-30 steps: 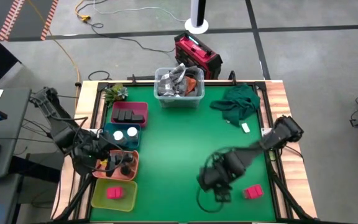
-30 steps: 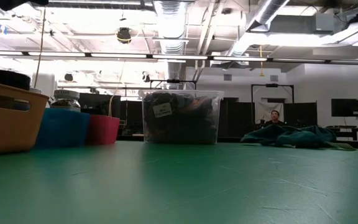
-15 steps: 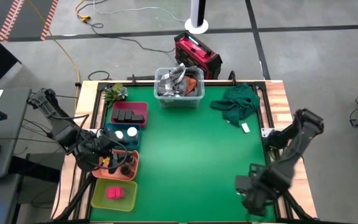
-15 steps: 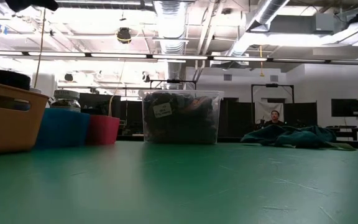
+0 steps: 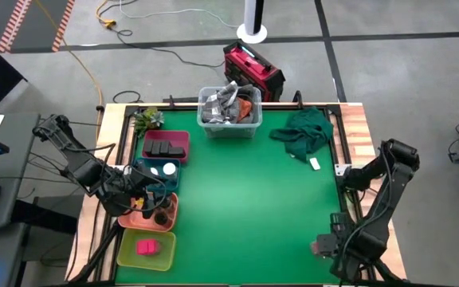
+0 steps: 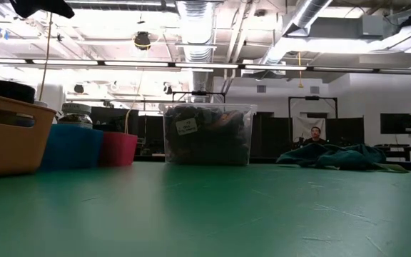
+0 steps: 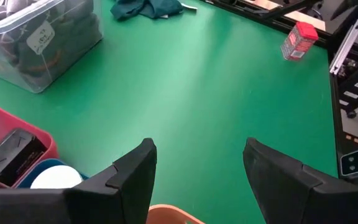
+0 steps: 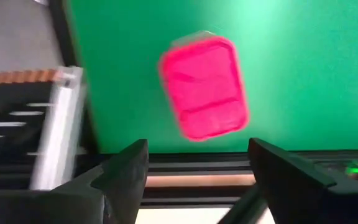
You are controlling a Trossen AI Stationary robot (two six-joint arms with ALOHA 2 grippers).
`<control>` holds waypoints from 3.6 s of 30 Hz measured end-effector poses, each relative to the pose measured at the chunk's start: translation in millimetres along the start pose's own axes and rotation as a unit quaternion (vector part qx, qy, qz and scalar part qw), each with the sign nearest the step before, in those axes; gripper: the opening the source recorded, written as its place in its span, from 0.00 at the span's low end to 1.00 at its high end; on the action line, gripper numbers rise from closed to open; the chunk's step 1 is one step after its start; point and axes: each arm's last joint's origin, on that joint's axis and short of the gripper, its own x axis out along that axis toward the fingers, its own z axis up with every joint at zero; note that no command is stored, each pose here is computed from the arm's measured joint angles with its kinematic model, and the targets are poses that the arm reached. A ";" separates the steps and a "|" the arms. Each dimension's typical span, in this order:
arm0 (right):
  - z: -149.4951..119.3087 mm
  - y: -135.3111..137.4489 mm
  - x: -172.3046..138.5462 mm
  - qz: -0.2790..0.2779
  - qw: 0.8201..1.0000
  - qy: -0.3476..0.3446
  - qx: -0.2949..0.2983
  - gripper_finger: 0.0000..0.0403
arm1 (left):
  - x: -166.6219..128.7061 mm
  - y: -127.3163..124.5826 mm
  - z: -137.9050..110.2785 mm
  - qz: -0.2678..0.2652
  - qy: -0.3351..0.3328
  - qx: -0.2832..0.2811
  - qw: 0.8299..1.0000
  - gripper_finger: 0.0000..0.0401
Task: Sort spices by type
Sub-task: Put the red seasoning can into the yellow bin
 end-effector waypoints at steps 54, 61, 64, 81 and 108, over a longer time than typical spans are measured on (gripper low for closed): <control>11.6 -7.1 20.9 0.011 1.000 0.014 -0.016 0.98 | 0.2 0.4 0.4 0.007 -0.009 -0.020 1.000 0.57; 15.5 3.9 40.4 -0.011 0.998 0.025 -0.062 0.93 | 0.2 -0.2 -0.5 -0.005 0.006 -0.020 1.000 0.57; 15.6 9.7 53.8 -0.031 0.997 0.039 -0.063 0.92 | 0.1 -0.5 -0.8 -0.008 0.011 -0.021 1.000 0.57; 39.2 5.8 52.0 -0.020 0.998 0.036 -0.052 0.66 | 0.0 -1.7 -2.1 -0.027 0.036 -0.021 0.999 0.57; 186.2 -102.5 -23.0 0.076 0.983 -0.168 -0.010 0.63 | 27.0 -25.4 -1.9 0.011 -0.026 0.001 1.000 0.57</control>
